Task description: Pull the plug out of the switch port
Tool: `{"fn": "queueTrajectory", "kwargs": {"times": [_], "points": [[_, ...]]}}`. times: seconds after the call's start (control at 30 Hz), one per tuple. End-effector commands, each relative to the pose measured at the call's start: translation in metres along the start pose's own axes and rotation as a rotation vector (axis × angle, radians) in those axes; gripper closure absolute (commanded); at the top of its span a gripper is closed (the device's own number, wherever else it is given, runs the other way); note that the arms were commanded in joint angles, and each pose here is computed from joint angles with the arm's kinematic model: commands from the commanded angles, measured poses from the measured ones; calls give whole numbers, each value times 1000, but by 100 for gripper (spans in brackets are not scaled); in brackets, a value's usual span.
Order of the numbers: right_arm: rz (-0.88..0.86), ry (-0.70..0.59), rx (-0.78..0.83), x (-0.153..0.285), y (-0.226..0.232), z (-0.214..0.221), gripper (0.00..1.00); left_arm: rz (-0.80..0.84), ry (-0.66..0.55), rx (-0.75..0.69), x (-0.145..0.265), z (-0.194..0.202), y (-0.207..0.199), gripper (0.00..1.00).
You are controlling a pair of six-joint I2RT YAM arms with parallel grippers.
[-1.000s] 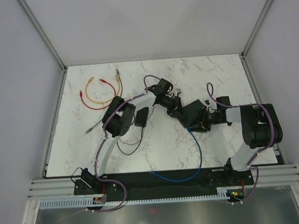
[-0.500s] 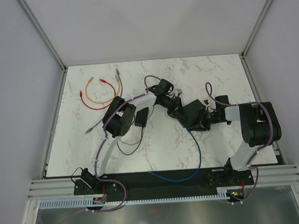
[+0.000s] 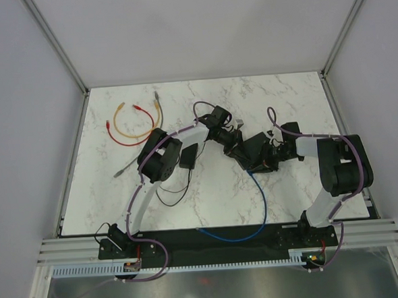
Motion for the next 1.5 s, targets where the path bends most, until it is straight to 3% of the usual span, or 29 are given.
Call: {"fn": "queueTrajectory", "kwargs": {"times": [0.0, 0.3, 0.43, 0.7, 0.73, 0.83, 0.87, 0.97, 1.2, 1.47], "points": [[178, 94, -20, -1, -22, 30, 100, -69, 2, 53, -19, -3, 32, 82], [115, 37, 16, 23, -3, 34, 100, -63, 8, 52, -20, -3, 32, 82], [67, -12, 53, 37, 11, 29, 100, -48, -29, -26, -11, -6, 15, 80], [52, -53, 94, 57, 30, 21, 100, -14, -229, -357, 51, -3, -51, 56], [52, -66, 107, 60, 35, 15, 100, 1, -275, -418, 69, 4, -70, 54], [60, -87, 117, 68, 46, 2, 100, 8, -329, -536, 87, 20, -76, 43], [59, -87, 109, 70, 50, 0, 100, 47, -369, -613, 104, 36, -97, 36], [44, -124, 116, 81, 67, -18, 100, 115, -399, -712, 119, 65, -103, 29], [-18, -172, 123, 93, 107, -47, 100, 197, -222, -848, 107, 115, -97, 21], [-79, -271, 142, 121, 155, -64, 100, 50, -140, -901, 78, 140, -80, 21]]}}
Point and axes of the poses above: each gripper's point midway between its finger pads, its own x axis back along the fingers, its own y axis along the line the jaws close on, z = x × y, the point moved 7 cm from there along x, back along the fingers, and after that the axes turned 6 degrees about x, right-handed, at the moved point
